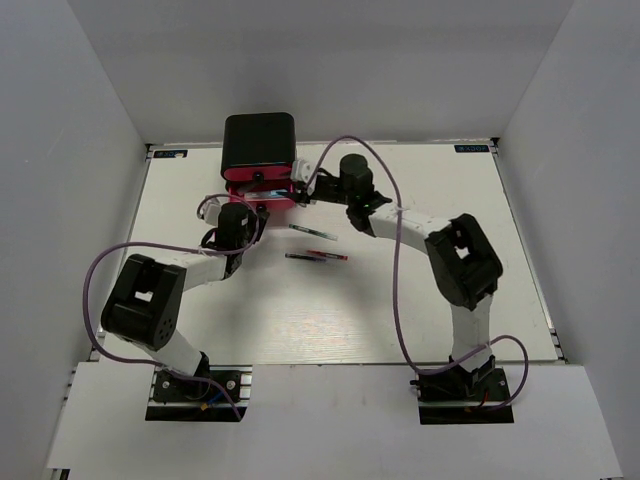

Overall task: Sort the stationery into containers
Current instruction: Close the drawer in the storage box.

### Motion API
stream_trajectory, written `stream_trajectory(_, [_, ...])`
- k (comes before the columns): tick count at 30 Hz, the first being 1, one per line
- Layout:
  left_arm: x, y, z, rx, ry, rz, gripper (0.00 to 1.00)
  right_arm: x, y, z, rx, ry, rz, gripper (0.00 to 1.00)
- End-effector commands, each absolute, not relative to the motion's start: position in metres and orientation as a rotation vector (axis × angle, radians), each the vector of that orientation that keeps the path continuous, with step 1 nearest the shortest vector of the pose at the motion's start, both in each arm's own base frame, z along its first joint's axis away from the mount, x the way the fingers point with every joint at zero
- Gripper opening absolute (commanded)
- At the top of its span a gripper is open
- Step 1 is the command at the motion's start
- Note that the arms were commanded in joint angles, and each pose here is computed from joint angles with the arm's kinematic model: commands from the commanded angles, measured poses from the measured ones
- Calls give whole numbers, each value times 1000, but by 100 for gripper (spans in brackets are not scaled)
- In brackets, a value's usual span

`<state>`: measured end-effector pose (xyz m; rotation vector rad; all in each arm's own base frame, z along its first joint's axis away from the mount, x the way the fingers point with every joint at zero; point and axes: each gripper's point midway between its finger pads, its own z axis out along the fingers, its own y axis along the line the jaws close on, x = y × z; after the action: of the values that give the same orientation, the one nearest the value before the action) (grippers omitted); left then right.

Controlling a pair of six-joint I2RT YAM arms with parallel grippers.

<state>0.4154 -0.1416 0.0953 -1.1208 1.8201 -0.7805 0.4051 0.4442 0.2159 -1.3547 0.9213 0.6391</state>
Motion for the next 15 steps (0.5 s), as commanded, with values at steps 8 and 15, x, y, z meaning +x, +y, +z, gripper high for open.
stream_trajectory(8, [449,-142,114,-1122,1756,-789,34,391,357,276,-1181,922,564,50])
stream_trajectory(15, [461,-139,125,-1119,1710,-803,35,380,307,229,-1183,1077,527,50])
